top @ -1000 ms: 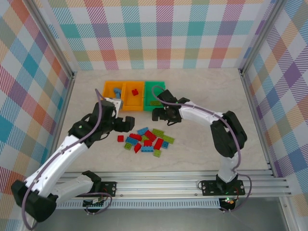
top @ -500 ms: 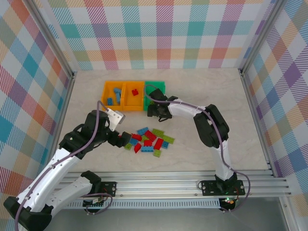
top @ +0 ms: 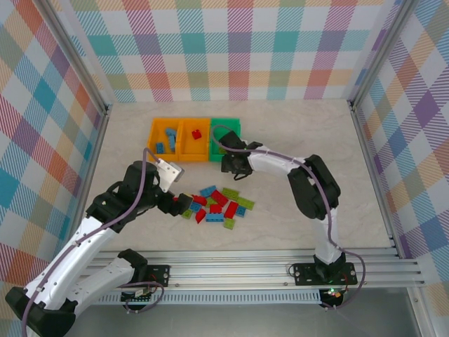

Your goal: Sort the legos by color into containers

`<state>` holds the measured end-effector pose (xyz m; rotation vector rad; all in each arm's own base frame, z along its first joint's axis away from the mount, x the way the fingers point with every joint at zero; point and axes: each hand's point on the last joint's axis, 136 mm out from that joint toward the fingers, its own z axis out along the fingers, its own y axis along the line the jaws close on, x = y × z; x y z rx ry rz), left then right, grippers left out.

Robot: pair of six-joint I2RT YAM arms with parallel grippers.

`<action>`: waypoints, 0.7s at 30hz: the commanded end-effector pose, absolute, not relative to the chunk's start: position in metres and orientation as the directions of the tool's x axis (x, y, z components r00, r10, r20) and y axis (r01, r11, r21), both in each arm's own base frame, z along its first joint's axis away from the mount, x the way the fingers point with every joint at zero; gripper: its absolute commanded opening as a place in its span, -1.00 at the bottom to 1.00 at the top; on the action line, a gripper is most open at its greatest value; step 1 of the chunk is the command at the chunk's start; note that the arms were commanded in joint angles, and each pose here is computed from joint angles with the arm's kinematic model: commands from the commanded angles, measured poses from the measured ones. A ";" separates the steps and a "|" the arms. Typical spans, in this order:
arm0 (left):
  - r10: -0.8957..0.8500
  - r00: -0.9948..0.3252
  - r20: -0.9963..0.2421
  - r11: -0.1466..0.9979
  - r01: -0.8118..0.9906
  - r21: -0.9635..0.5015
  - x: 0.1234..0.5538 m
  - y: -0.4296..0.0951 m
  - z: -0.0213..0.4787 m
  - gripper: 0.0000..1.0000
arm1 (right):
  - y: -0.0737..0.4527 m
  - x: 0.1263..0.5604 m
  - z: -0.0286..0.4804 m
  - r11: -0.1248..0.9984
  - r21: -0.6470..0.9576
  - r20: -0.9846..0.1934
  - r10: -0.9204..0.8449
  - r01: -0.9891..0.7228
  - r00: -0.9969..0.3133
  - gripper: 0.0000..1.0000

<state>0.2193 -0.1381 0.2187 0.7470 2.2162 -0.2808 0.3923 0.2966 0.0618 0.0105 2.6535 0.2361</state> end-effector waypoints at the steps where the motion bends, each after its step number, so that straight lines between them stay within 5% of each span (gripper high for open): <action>1: 0.415 -0.501 -0.759 0.796 0.604 0.036 0.222 -0.141 0.223 1.00 | 0.306 0.407 0.133 0.968 0.237 -0.583 0.074 -0.082 -0.809 0.12; 9: 0.395 -0.520 -0.757 0.791 0.611 -0.007 0.219 -0.145 0.220 1.00 | 0.327 0.453 0.142 0.972 0.202 -0.627 0.033 -0.121 -0.778 0.24; 13: 0.395 -0.522 -0.756 0.795 0.606 -0.002 0.219 -0.143 0.219 1.00 | 0.328 0.463 0.135 0.976 0.180 -0.626 0.016 -0.125 -0.779 0.83; 21: 0.372 -0.536 -0.758 0.813 0.582 -0.012 0.222 -0.142 0.221 1.00 | 0.321 0.453 0.148 0.972 0.171 -0.629 -0.018 -0.161 -0.777 0.81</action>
